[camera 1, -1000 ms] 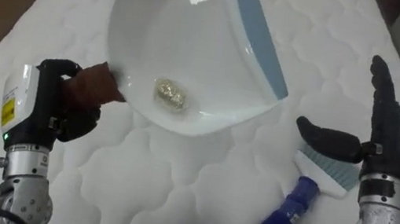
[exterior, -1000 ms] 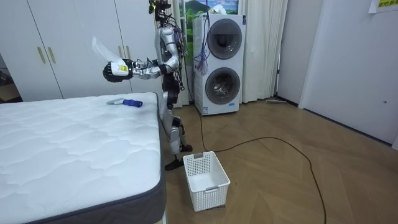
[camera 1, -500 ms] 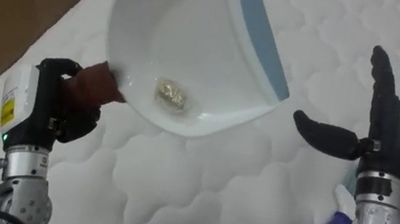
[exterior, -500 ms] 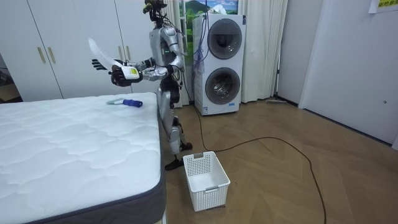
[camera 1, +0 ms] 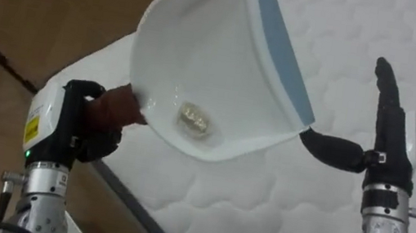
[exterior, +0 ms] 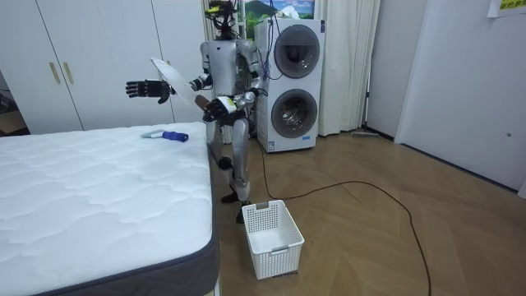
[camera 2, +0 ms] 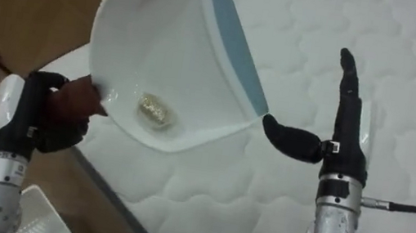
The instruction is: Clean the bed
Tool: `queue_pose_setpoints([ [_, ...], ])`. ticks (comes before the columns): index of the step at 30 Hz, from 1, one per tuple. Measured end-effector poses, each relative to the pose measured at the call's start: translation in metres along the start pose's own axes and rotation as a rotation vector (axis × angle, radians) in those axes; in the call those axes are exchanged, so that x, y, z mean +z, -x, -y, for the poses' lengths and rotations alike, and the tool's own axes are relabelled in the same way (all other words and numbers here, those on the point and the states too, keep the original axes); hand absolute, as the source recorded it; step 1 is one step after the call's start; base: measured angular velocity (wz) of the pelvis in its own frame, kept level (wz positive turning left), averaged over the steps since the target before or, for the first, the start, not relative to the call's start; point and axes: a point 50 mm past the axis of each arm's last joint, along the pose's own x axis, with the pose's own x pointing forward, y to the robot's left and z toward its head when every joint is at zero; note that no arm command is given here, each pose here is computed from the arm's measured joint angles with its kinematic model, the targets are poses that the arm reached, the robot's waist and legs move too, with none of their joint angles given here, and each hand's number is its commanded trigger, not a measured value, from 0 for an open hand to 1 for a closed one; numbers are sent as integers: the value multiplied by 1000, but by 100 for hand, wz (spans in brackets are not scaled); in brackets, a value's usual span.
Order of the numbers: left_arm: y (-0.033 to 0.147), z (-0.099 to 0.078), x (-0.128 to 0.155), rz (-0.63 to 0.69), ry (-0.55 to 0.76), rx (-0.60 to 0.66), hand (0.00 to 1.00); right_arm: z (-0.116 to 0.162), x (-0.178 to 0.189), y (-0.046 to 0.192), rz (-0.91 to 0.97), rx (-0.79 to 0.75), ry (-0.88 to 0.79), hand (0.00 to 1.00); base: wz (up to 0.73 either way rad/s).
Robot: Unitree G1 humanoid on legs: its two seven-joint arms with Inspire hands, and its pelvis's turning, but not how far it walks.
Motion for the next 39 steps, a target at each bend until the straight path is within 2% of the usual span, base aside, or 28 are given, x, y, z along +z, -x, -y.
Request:
queue_pose_setpoints([
  [3,2,0,-2,-8,-2,-3,100,7,-1,-2,3,-28,10,0,78],
  [7,1,-8,-5,-7,-19,29,100,0,4,-2,44,7,69,0,42],
  [11,0,-10,-6,6,-55,16,100,0,-2,5,18,4,85,0,101],
  [15,-4,-7,-2,42,-67,-20,100,6,-1,3,26,-34,74,0,119],
  [18,3,-1,-11,-1,-77,-73,100,2,-1,5,16,-16,52,0,38],
  [19,3,-1,-11,1,-80,-74,100,2,-1,5,14,-14,44,0,88],
  [21,-10,-4,-1,61,-93,-66,100,7,-1,0,19,-45,30,0,91],
  [24,-2,2,-8,20,-97,-95,100,4,-8,5,-19,-11,15,0,26],
  [32,2,7,-18,-51,-143,-126,100,-1,-14,6,-45,14,14,0,9],
  [37,10,16,-35,-124,-162,-176,100,4,-19,3,-49,33,83,0,-18],
  [39,11,9,-55,-200,-202,-178,100,-2,-15,1,-31,50,79,0,-56],
])
